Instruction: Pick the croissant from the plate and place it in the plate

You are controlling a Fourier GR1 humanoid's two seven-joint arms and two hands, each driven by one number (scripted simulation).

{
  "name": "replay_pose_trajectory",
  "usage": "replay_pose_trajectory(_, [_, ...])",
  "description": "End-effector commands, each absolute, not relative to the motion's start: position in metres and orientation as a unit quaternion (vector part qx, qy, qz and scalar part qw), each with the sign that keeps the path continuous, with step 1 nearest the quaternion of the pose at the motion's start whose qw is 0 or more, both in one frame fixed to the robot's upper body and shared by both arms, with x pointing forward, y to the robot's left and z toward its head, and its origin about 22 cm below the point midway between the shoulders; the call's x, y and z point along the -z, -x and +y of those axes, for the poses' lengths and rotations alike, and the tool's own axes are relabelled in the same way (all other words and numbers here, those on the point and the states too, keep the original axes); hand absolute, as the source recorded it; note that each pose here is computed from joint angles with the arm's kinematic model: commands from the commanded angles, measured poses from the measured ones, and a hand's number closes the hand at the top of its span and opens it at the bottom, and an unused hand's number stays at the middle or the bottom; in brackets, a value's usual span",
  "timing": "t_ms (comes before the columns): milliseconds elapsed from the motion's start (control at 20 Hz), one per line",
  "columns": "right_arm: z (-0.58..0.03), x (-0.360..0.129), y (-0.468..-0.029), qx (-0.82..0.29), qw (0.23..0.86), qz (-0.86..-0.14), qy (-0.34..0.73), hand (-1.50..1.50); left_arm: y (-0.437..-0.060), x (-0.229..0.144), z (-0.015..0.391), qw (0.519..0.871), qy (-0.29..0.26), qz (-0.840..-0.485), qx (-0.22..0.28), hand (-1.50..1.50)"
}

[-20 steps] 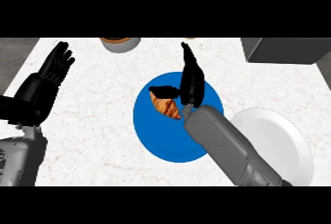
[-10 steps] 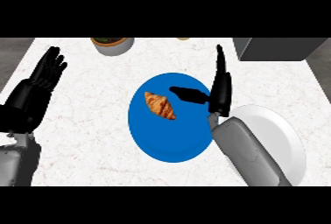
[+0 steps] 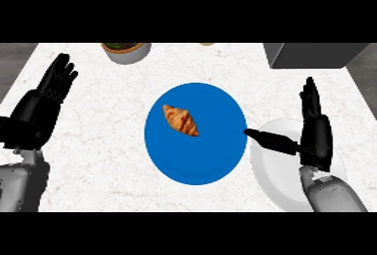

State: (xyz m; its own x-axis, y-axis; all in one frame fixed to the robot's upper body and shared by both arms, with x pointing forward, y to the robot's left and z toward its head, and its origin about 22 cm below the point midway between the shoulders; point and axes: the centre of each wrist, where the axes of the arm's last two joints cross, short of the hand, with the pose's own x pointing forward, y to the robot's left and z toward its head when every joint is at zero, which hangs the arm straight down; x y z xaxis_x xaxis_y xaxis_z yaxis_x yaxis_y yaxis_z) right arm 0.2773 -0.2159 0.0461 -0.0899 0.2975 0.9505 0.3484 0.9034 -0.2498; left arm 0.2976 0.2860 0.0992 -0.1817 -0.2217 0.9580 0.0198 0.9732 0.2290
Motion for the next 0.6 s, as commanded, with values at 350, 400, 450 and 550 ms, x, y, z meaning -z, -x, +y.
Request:
replay_pose_trajectory(350, [-0.312,-0.040,-0.219,0.003,0.636,-0.736,0.232,-1.50,-0.302,-0.111,0.294,0.633,-0.068,-0.765,0.097,0.00])
replay_pose_trajectory(400, [-0.327,-0.060,-0.214,-0.007,0.630,-0.742,0.229,-1.50,-0.303,-0.100,0.286,0.639,-0.067,-0.760,0.098,0.00])
replay_pose_trajectory(450, [-0.312,-0.032,-0.225,0.005,0.622,-0.744,0.243,-1.50,-0.288,-0.087,0.286,0.634,-0.062,-0.765,0.098,0.00])
replay_pose_trajectory(550, [-0.306,-0.041,-0.212,-0.010,0.625,-0.734,0.264,-1.50,-0.292,-0.106,0.281,0.630,-0.067,-0.767,0.104,0.00])
